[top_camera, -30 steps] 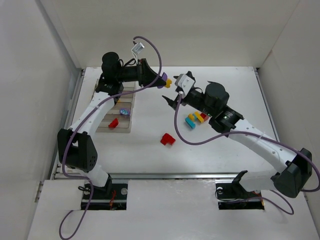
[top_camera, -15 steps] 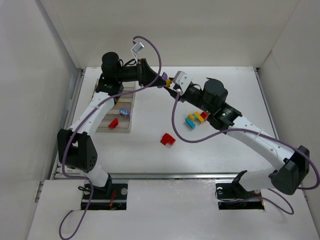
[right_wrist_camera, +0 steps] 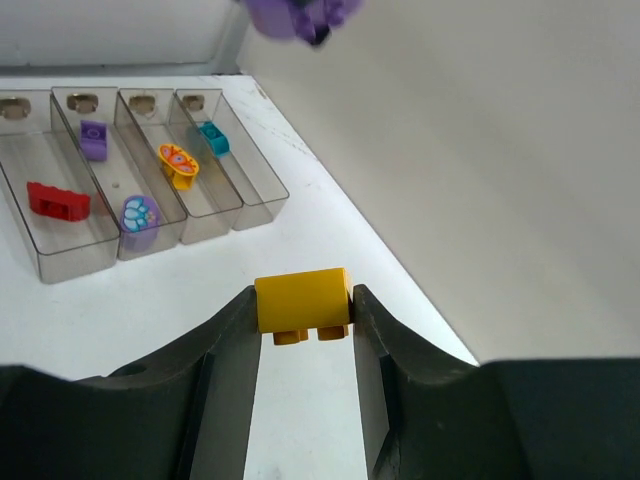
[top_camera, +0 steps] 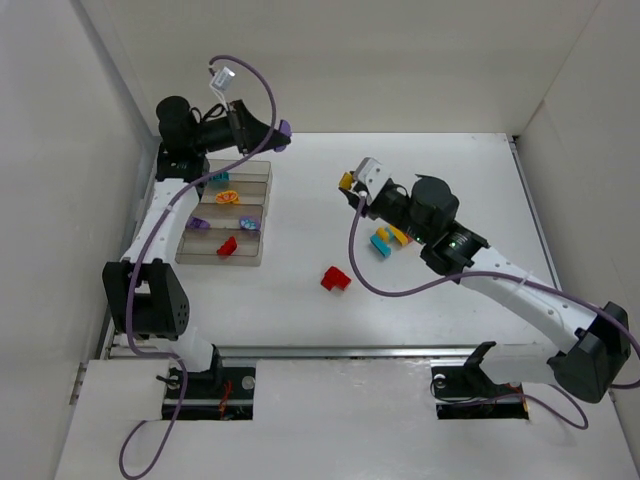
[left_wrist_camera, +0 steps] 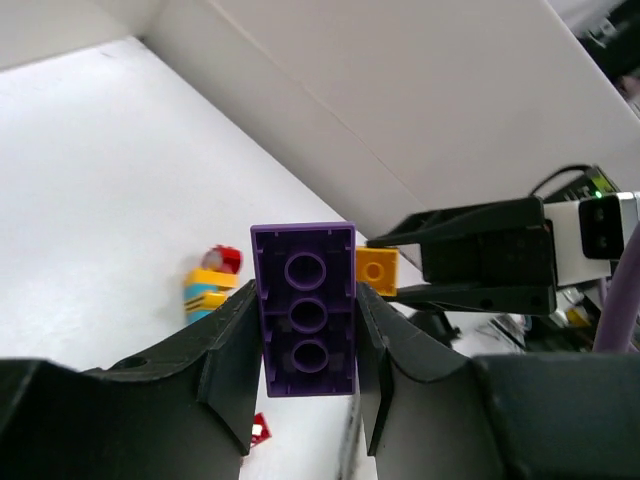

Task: Sort the legos into containers by color

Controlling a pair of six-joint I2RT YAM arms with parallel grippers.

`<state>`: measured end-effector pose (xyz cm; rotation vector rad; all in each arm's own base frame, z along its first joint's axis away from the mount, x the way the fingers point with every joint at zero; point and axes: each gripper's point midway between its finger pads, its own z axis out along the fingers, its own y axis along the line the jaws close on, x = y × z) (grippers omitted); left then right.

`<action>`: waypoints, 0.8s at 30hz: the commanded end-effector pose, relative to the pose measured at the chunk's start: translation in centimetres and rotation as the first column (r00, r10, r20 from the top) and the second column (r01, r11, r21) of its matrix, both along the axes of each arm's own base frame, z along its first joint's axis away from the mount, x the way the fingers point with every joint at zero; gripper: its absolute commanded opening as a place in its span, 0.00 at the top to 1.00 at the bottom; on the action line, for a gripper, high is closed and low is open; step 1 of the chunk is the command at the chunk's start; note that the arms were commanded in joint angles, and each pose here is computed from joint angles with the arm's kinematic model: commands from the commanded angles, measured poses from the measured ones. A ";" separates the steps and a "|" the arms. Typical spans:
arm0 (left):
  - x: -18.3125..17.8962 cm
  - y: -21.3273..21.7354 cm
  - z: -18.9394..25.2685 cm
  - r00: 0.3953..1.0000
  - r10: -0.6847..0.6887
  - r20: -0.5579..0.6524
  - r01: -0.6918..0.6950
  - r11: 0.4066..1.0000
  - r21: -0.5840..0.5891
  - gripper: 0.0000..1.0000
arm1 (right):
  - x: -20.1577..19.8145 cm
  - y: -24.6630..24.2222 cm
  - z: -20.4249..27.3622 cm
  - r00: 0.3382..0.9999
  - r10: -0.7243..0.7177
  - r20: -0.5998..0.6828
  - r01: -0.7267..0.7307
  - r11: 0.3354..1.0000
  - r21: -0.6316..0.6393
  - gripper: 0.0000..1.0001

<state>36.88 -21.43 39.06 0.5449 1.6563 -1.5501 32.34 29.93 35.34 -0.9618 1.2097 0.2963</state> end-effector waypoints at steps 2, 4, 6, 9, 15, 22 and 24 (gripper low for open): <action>1.1 2.0 1.5 0.993 0.071 0.099 -0.071 0.997 -0.006 1.00 | -0.2 -1.2 1.0 0.999 -0.048 -0.001 0.048 0.998 0.049 1.00; 2.4 3.2 -0.2 0.986 0.153 0.073 -0.155 0.988 0.027 1.00 | -0.2 -1.2 1.0 0.999 -0.047 -0.010 0.048 0.997 0.056 1.00; 4.5 5.1 -4.0 0.959 0.243 0.146 -0.270 0.940 0.208 1.00 | -0.1 -0.9 0.9 0.999 -0.038 -0.022 0.039 0.998 0.056 1.00; 8.0 9.8 -8.9 0.860 0.309 0.407 -0.490 0.727 0.481 1.00 | -0.1 -0.6 0.5 0.999 -0.028 -0.042 0.030 0.998 0.048 1.00; 6.2 16.9 -16.3 0.776 0.017 0.630 -0.584 0.394 0.710 1.00 | -0.4 -0.4 0.3 0.999 -0.007 -0.048 0.009 0.999 0.041 1.00; 4.8 21.2 -25.0 0.820 -0.224 0.527 -0.505 0.152 0.850 1.00 | -0.2 0.5 -0.3 0.998 0.021 -0.064 -0.020 0.999 0.026 1.00; 3.9 20.8 -26.0 0.836 -0.251 0.487 -0.457 0.171 0.873 1.00 | -0.2 0.5 0.2 0.998 0.022 -0.057 -0.020 0.999 0.032 1.00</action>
